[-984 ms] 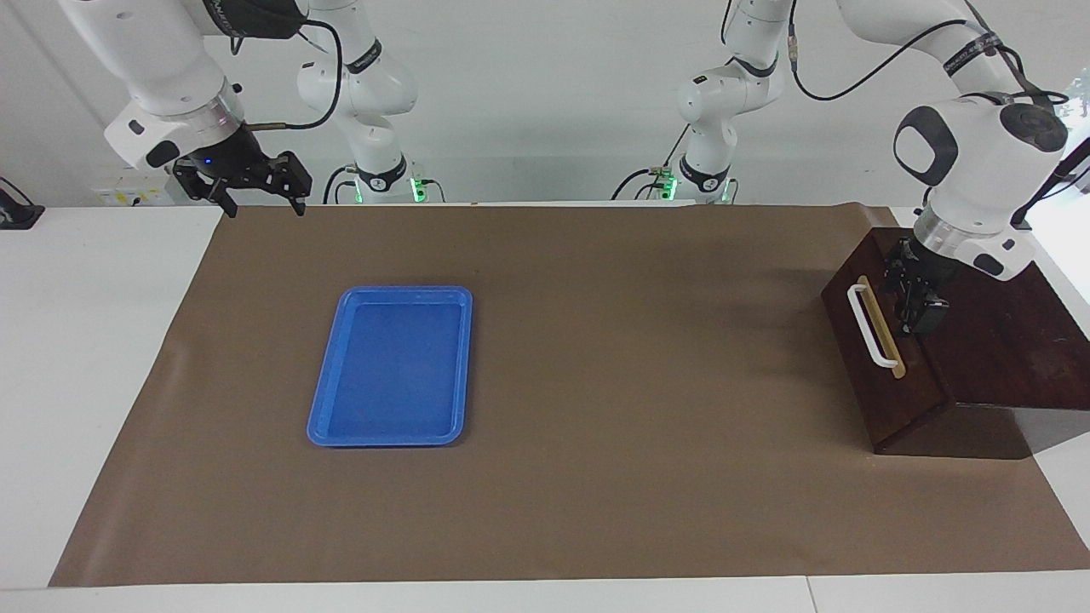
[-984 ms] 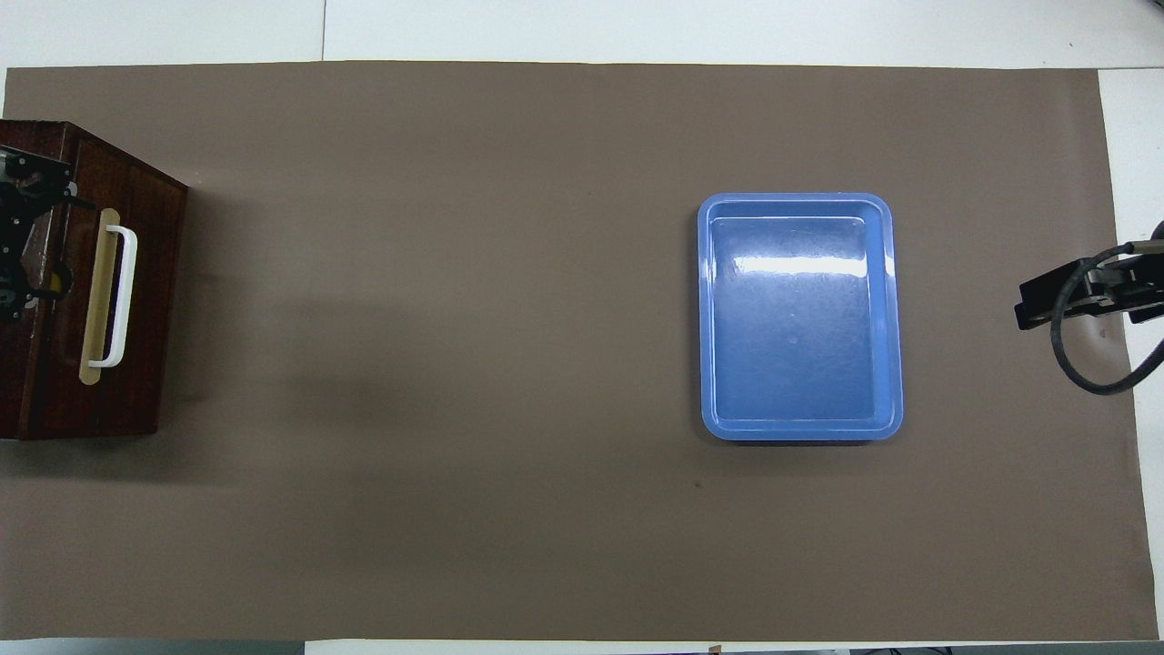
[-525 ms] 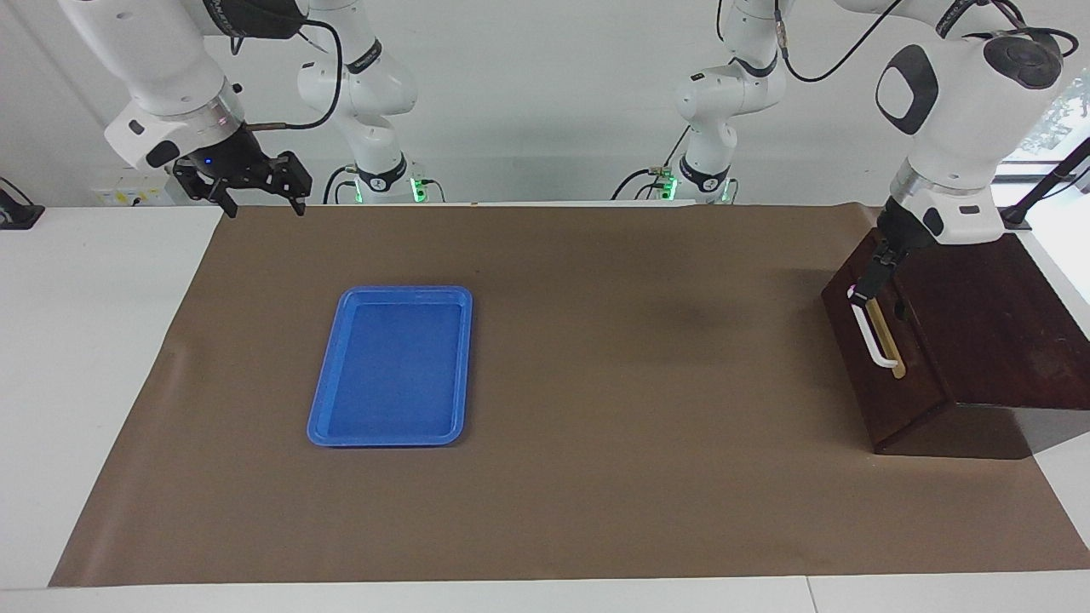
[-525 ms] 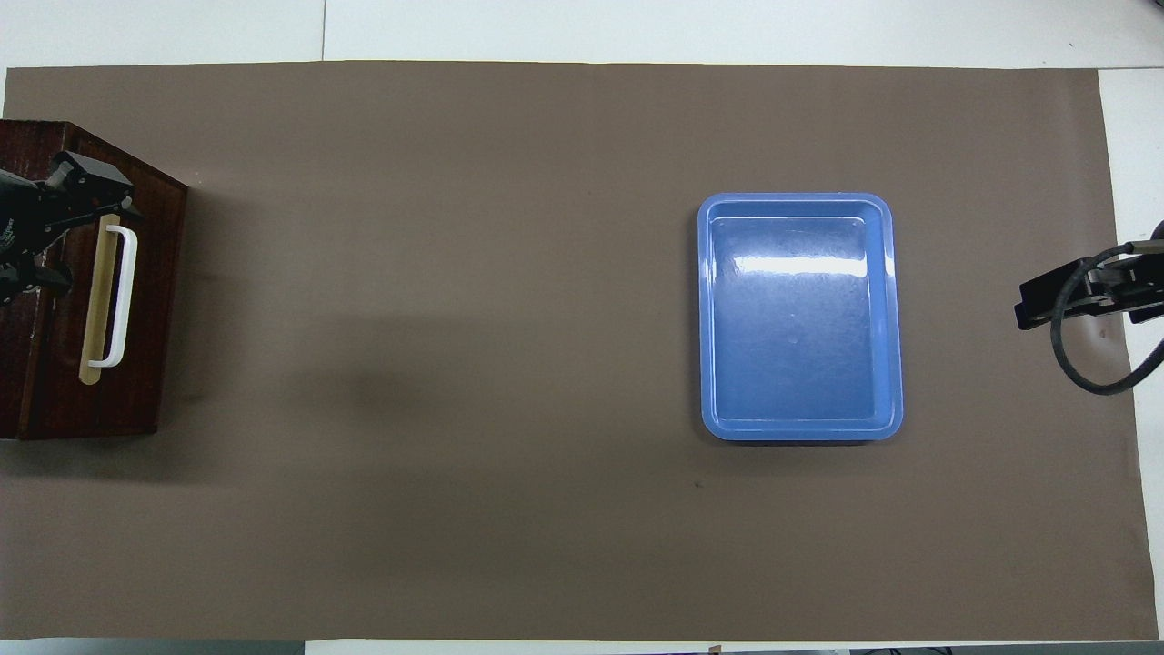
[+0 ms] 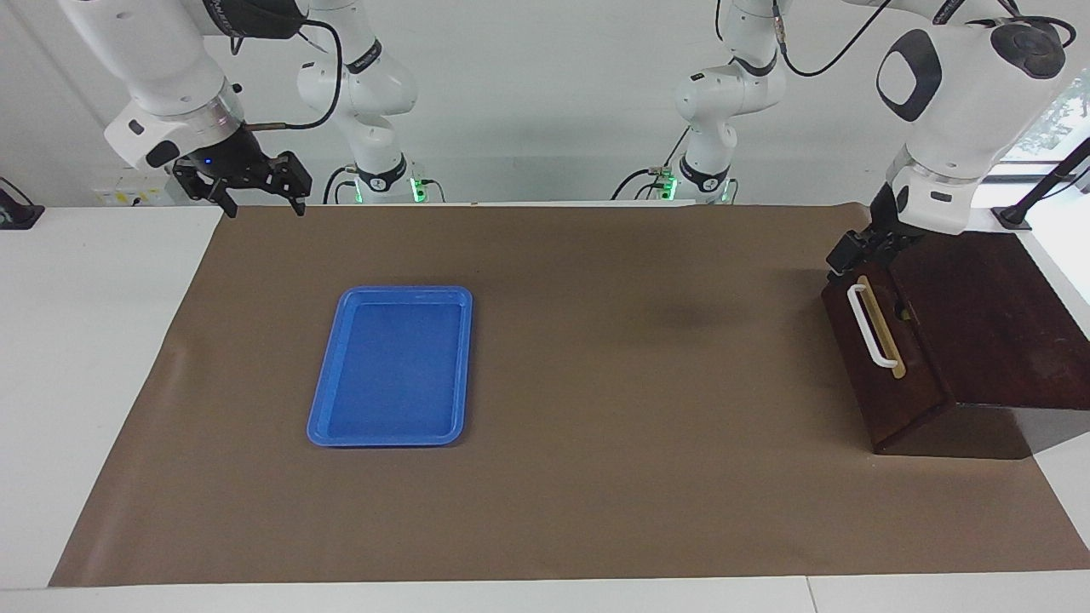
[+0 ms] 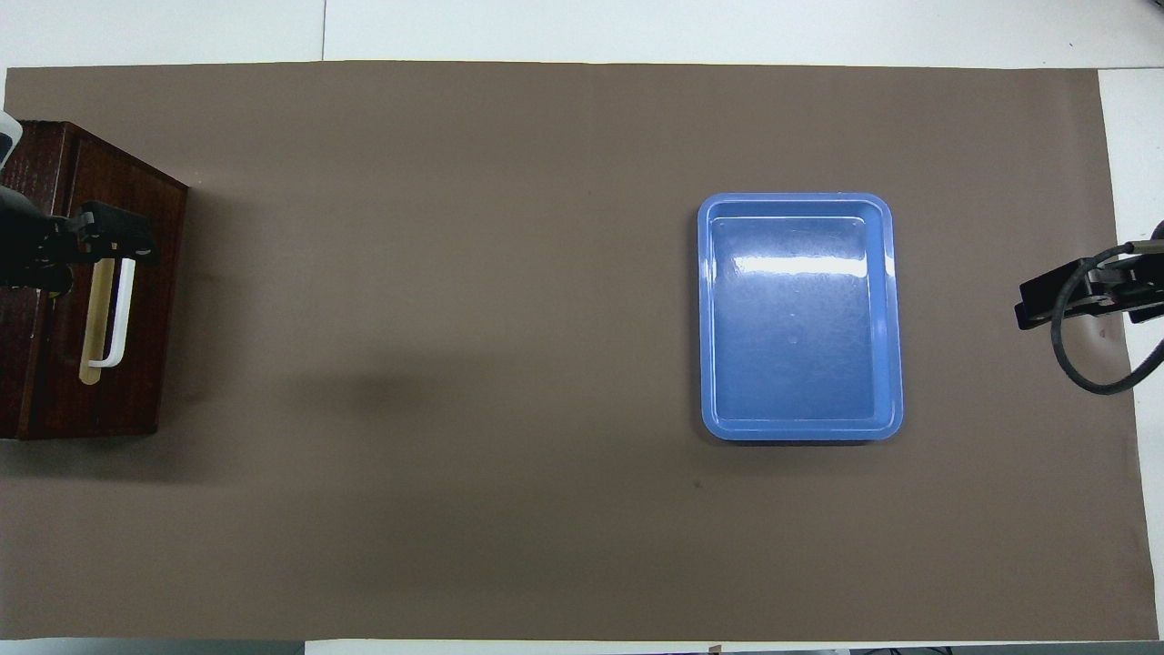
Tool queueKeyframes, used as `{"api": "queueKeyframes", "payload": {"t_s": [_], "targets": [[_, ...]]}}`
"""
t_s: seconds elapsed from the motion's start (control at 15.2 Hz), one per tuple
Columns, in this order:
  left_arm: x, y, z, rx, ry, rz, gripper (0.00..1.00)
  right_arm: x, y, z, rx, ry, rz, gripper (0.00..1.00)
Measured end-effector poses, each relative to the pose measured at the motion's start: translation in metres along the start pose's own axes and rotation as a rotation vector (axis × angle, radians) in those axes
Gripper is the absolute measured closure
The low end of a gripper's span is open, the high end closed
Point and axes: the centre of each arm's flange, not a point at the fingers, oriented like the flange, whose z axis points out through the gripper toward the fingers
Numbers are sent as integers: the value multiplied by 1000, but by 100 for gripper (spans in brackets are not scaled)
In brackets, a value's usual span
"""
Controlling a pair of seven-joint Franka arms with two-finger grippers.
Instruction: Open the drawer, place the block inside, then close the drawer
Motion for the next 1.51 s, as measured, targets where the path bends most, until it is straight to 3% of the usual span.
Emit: {"api": "queueKeyframes", "payload": {"t_s": [0.39,1.51], "targets": [[-15,56,-5,-40,0,132,0,0,0,0,0,0,-1,0],[-24,52,-1,-29,-73,274,0,0,3,0,1,0,4,0]]}}
